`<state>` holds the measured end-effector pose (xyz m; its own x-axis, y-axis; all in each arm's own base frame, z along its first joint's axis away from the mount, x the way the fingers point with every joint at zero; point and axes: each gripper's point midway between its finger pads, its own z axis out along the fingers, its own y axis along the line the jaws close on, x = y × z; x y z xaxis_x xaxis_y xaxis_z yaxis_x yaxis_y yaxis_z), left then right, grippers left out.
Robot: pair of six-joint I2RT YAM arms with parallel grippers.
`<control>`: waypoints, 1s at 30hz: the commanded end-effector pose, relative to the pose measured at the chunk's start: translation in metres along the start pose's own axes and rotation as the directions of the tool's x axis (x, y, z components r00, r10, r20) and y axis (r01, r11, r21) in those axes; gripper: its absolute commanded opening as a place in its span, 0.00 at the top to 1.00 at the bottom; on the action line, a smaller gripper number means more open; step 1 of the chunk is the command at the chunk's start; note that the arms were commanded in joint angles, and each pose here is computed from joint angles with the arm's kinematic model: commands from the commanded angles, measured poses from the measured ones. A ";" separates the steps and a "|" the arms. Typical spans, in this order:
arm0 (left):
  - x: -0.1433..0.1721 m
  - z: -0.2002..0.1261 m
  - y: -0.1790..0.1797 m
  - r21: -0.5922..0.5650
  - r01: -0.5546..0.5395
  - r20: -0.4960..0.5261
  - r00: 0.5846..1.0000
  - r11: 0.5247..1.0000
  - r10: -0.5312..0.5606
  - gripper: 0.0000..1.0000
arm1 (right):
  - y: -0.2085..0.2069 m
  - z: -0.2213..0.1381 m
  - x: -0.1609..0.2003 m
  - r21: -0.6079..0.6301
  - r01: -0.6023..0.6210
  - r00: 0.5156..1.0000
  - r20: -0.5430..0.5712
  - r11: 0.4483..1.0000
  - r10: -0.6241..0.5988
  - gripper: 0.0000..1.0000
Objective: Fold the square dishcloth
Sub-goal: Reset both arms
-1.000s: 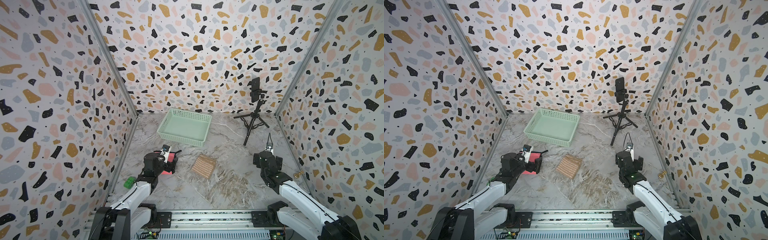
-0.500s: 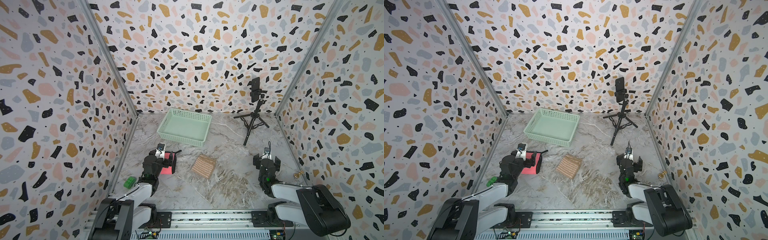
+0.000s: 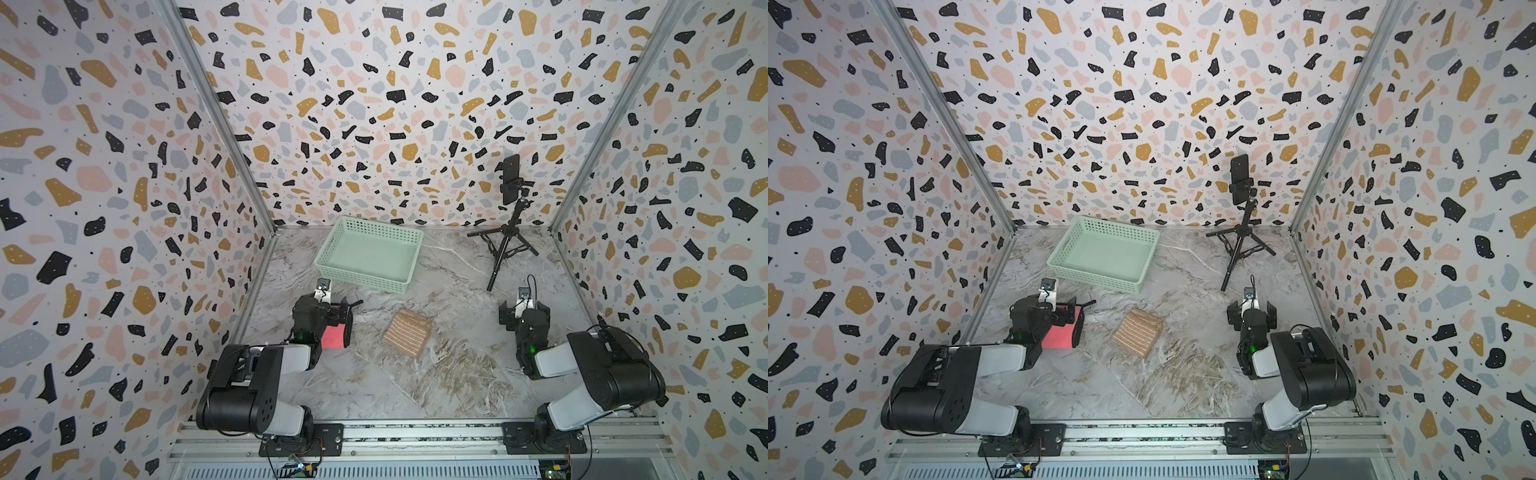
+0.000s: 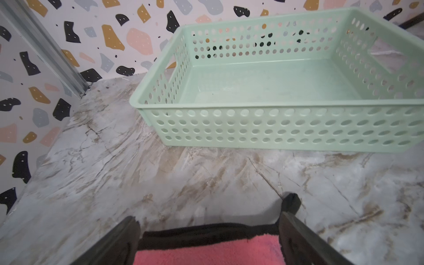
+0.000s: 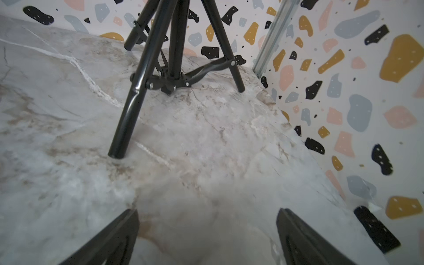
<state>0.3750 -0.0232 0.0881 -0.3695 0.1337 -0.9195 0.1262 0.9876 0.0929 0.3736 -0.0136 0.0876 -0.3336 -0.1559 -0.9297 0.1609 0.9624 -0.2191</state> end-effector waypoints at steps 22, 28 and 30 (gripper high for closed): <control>-0.009 0.000 0.011 -0.030 0.051 0.022 0.999 0.998 -0.050 0.02 | -0.002 0.008 0.000 -0.072 -0.070 0.996 -0.057 0.995 0.066 0.00; -0.009 0.001 0.011 -0.031 0.051 0.018 0.999 0.998 -0.050 0.02 | -0.002 0.008 0.000 -0.073 -0.070 0.996 -0.057 0.995 0.066 0.00; -0.008 0.001 0.011 -0.032 0.051 0.017 0.999 0.998 -0.051 0.02 | -0.002 0.008 0.000 -0.073 -0.070 0.996 -0.057 0.995 0.066 0.00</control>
<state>0.3728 -0.0159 0.0823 -0.3994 0.0963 -0.9117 0.0964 0.9934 0.0628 0.3816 -0.0185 0.0823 -0.3822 -0.0896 -0.9197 0.1157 0.9828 -0.1438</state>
